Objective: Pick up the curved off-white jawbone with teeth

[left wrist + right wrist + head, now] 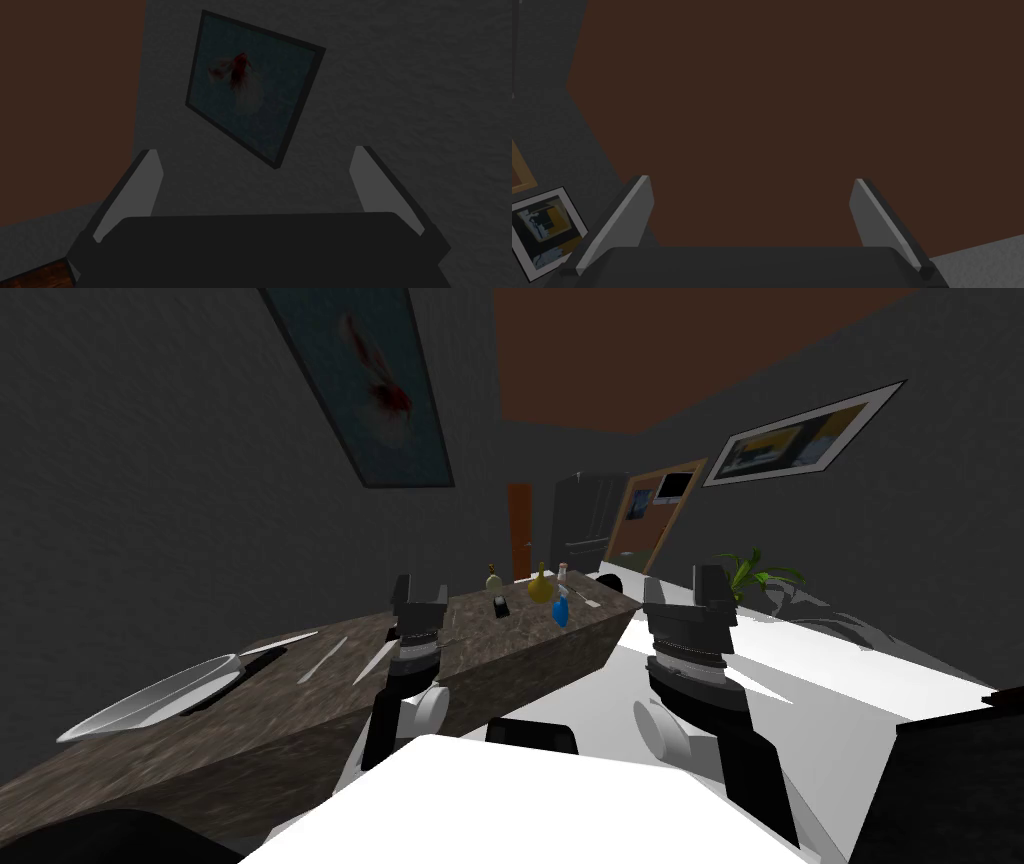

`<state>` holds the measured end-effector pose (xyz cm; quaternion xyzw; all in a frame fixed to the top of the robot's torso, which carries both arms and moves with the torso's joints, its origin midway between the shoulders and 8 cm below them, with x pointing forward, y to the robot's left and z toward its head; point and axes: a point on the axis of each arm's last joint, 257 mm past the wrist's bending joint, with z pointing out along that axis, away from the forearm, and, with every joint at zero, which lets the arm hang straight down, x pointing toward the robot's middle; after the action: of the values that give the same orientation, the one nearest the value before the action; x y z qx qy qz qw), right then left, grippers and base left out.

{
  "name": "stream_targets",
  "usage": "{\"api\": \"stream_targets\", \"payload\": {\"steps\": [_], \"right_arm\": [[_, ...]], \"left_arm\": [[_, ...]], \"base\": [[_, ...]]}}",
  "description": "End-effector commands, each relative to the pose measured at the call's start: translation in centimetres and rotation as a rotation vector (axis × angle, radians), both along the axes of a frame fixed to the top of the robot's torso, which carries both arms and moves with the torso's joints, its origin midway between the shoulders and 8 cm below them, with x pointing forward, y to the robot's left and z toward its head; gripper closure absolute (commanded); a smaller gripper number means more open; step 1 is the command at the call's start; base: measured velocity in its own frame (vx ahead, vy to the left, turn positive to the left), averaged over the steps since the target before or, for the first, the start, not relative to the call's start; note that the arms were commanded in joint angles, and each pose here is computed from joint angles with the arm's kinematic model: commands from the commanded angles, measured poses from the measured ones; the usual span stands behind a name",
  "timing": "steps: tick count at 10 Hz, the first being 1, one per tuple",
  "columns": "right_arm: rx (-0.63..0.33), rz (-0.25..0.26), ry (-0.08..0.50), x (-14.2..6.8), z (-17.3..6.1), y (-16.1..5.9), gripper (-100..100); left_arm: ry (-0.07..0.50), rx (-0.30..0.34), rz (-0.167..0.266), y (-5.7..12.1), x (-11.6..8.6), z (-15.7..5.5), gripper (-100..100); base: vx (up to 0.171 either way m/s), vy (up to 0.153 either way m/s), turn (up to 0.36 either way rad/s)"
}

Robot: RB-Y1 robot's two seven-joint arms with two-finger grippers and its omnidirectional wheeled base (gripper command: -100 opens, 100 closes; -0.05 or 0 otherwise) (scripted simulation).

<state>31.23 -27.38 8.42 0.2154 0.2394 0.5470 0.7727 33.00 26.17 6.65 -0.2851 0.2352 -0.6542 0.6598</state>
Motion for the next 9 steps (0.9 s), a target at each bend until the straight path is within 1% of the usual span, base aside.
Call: {"api": "stream_targets", "payload": {"steps": [1, 3, 5, 6, 7, 8, 9], "right_arm": [[0.000, 0.000, 0.000, 0.0, 0.0, 0.0, 0], [0.000, 0.000, 0.000, 0.0, 0.0, 0.0, 0], [0.000, 0.000, 0.000, 0.0, 0.0, 0.0, 0], [0.000, 0.000, 0.000, 0.0, 0.0, 0.0, 0], [0.000, 0.000, 0.000, 0.0, 0.0, 0.0, 0], [0.000, 0.000, 0.000, 0.0, 0.0, 0.0, 0], [0.000, 0.000, 0.000, 0.0, 0.0, 0.0, 0]], "left_arm": [[0.022, 0.015, -0.018, -0.2, 0.6, -0.5, -100], [0.070, 0.034, -0.050, -0.3, 2.0, -1.6, -100], [0.141, 0.047, -0.087, -0.2, 3.8, -3.3, -100], [0.141, 0.048, -0.087, -0.2, 3.9, -3.3, -100], [0.184, 0.054, -0.106, -0.1, 5.0, -4.2, -100], [0.184, 0.054, -0.106, -0.1, 5.0, -4.2, -100], [0.228, 0.059, -0.125, 0.1, 6.1, -5.3, -100]], "base": [[-0.024, 0.000, -0.014], [-0.073, 0.003, -0.023], [-0.102, 0.000, -0.033], [-0.091, 0.003, -0.016], [-0.085, 0.010, -0.025], [-0.058, 0.017, -0.016], [-0.070, 0.012, -0.029]]}}
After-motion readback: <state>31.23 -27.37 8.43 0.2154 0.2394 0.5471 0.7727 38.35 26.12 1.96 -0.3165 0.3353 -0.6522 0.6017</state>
